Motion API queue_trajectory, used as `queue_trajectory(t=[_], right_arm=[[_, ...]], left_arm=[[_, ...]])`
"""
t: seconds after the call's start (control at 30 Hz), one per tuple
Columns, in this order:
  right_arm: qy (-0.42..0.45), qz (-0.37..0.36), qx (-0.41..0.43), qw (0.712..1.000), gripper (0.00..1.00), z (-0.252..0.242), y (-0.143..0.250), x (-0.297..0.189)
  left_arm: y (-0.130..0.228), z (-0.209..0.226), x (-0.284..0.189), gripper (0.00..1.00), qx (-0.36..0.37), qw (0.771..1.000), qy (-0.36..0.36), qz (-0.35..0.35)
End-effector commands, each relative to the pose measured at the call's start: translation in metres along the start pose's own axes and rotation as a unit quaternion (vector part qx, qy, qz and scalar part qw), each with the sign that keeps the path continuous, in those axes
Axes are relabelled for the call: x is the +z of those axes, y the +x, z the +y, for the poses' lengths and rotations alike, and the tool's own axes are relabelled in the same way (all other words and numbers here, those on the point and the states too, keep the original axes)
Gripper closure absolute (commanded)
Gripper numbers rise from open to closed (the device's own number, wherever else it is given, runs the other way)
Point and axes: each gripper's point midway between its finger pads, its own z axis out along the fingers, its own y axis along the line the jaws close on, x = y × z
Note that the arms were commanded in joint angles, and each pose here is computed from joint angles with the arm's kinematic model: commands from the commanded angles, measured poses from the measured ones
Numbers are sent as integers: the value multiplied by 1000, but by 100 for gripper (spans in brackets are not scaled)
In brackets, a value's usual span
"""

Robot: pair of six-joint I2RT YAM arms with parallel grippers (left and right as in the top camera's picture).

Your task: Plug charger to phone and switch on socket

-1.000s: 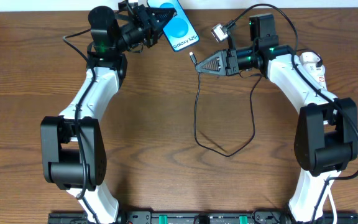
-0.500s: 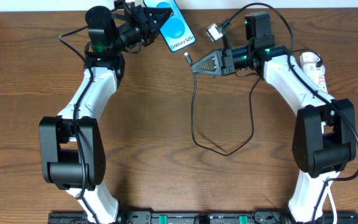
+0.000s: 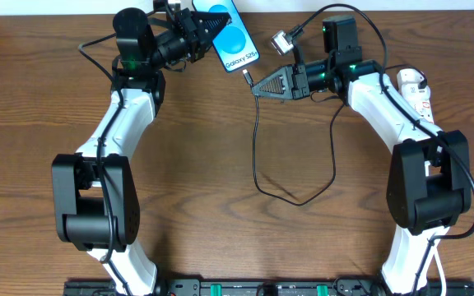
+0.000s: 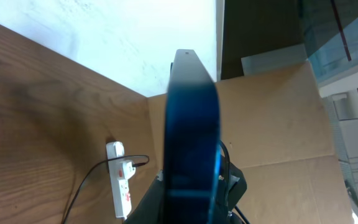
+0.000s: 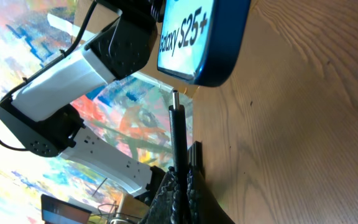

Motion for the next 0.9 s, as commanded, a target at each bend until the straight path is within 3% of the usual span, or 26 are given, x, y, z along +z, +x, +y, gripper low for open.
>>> queue_trajectory(t=[0.0, 0.87], right_arm=[[-11, 3, -23, 1000, 99, 21, -6, 0], [-7, -4, -27, 1000, 99, 21, -12, -7]], left_arm=[[2, -24, -3, 93, 33, 999, 20, 13], [5, -24, -2, 93, 33, 999, 22, 19]])
